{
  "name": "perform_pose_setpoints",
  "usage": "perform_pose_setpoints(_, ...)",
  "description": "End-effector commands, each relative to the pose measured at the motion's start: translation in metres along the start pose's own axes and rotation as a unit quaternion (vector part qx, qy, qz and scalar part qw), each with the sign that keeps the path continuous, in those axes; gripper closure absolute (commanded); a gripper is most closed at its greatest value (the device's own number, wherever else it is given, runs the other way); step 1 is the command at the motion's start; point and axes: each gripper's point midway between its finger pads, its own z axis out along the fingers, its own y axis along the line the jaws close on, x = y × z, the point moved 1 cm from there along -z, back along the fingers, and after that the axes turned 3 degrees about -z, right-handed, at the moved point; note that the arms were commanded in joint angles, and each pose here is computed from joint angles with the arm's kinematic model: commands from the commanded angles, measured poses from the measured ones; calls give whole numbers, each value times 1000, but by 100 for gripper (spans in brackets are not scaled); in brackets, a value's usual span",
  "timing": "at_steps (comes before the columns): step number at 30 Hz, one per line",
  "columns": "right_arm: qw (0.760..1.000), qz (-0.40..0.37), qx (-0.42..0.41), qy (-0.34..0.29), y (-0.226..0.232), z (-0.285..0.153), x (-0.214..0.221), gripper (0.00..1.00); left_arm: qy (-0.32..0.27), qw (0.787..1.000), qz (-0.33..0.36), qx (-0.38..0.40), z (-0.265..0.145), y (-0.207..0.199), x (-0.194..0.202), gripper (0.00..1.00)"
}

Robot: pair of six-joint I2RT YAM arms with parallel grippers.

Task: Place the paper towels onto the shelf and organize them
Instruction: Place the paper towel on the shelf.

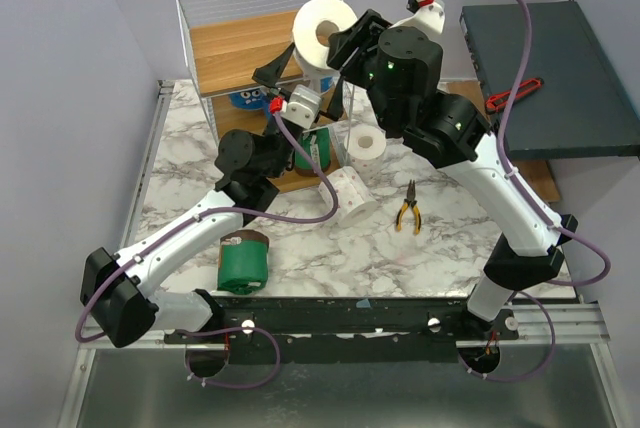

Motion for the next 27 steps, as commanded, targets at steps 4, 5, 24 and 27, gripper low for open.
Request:
perform_pose_setpoints(4, 1000, -27, -8, 14, 1, 1, 11, 35, -5, 1000, 2, -27, 3, 11, -5, 1)
perform_pose_setpoints(5, 1000, -27, -8, 12, 1, 1, 9, 32, -4, 1000, 2, -28, 3, 12, -4, 1)
perform_pose_setpoints(24, 999, 1, -35, -14, 5, -16, -23, 13, 7, 998, 8, -64, 12, 30, 0, 1)
perform_pose_setpoints(27, 999, 13, -42, -16, 6, -19, -27, 13, 5, 997, 7, -72, 13, 35, -2, 1)
